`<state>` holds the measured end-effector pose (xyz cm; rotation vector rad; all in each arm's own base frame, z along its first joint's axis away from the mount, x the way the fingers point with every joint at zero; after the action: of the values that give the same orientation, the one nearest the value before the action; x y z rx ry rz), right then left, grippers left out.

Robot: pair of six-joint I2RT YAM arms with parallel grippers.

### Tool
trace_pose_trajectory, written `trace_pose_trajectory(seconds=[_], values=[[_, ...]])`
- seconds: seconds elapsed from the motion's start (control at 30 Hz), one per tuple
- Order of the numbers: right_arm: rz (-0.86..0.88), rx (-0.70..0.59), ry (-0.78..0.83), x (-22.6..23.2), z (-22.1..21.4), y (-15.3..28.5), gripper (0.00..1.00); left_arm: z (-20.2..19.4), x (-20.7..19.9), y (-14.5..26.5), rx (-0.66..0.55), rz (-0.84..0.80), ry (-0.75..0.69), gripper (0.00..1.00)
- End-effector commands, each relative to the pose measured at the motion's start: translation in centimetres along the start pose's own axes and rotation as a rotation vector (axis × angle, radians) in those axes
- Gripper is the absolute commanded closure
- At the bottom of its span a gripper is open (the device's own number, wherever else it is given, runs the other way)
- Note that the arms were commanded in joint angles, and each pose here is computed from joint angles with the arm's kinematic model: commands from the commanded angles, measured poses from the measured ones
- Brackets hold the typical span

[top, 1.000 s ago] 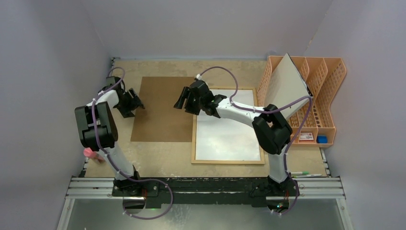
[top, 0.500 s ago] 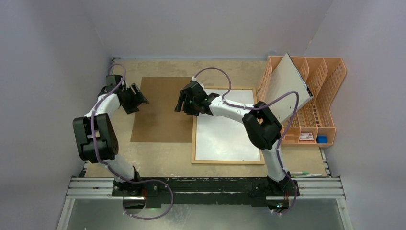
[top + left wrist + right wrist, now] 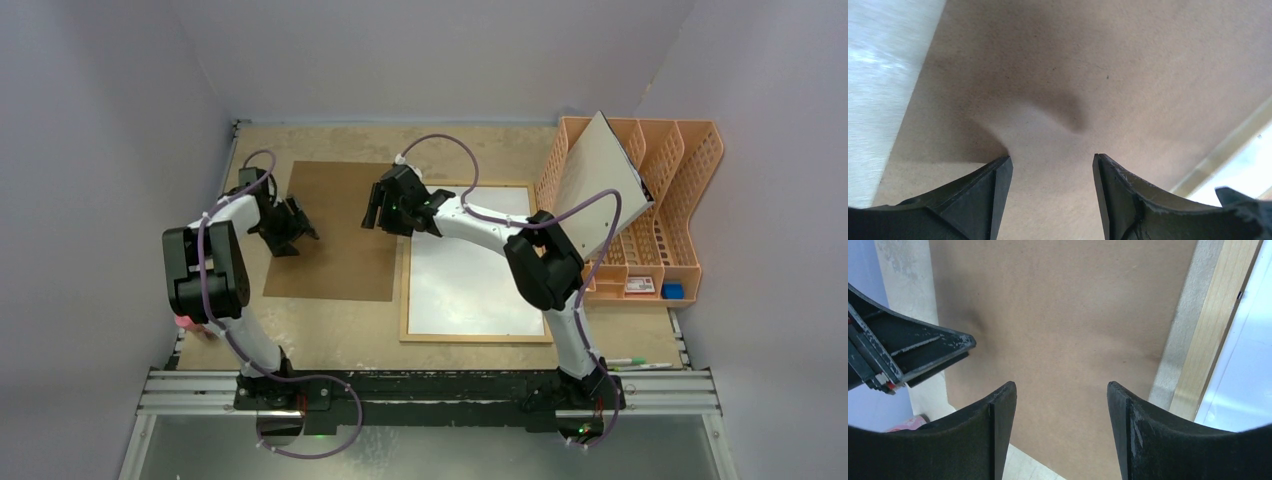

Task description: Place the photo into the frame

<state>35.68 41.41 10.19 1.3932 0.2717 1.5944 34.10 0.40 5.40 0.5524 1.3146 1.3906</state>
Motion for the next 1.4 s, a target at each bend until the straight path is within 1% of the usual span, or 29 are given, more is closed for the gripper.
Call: trace_pose_trajectory(seconds=[0.0, 0.1, 0.17, 0.23, 0.33, 0.43, 0.5, 0.63, 0.73, 0.87, 1.0, 1.1, 1.2, 1.37], values=[[-0.016, -0.052, 0.033, 0.5, 1.7, 0.5, 0.31, -1.2, 6.2, -1.2, 0.082, 0.375, 0.002, 0.34], [-0.024, -0.055, 0.040, 0.4, 1.9, 0.4, 0.30, -1.0, 6.8, -1.2, 0.095, 0.418, 0.004, 0.34], [-0.031, -0.044, 0.040, 0.3, 1.7, 0.2, 0.30, -0.6, 6.6, -1.2, 0.082, 0.411, 0.007, 0.34], [-0.045, -0.027, 0.028, 0.0, 1.5, -0.1, 0.30, 0.0, 5.5, -1.3, 0.064, 0.338, 0.001, 0.34], [-0.076, 0.003, 0.003, -0.7, 0.9, -0.6, 0.30, 1.7, 2.3, -0.4, 0.018, 0.158, -0.026, 0.34], [-0.083, 0.036, -0.029, -1.2, 0.2, -0.9, 0.30, 4.3, 0.4, 1.6, -0.050, 0.088, -0.059, 0.31], [-0.094, 0.057, -0.050, -1.6, -0.3, -1.2, 0.30, 6.1, -0.2, 3.1, -0.095, 0.098, -0.080, 0.27], [-0.110, 0.072, -0.089, -2.2, -0.7, -1.3, 0.30, 10.1, 0.2, 5.6, -0.223, 0.204, -0.072, 0.18], [-0.134, 0.081, -0.111, -2.9, -0.9, -1.7, 0.30, 12.0, 1.4, 5.6, -0.283, 0.256, -0.046, 0.16], [-0.165, 0.090, -0.140, -3.7, -1.2, -2.2, 0.30, 13.0, 4.5, 4.4, -0.311, 0.261, 0.002, 0.17], [-0.189, 0.095, -0.165, -4.5, -1.5, -2.7, 0.30, 13.0, 6.1, 2.8, -0.313, 0.170, 0.003, 0.18], [-0.208, 0.098, -0.180, -5.0, -1.5, -3.0, 0.30, 12.2, 7.4, 1.3, -0.243, 0.131, 0.031, 0.19], [-0.225, 0.101, -0.187, -5.5, -1.4, -3.3, 0.30, 11.5, 7.6, 0.1, -0.192, 0.077, 0.042, 0.21], [-0.198, 0.136, -0.206, -5.5, -1.7, -3.9, 0.30, 10.1, 7.1, -1.3, -0.117, 0.008, 0.063, 0.22]])
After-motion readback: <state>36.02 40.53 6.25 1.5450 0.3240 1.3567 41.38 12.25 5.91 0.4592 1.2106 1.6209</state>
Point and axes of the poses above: each gripper's point midway between its finger pads, its own y axis back along the fingers, its own x axis along the line the jaws close on, z = x × y, the point moved 3 cm from there along y, back along the fingers, and after that the axes turned 13 degrees about -y, right-handed, at the moved point
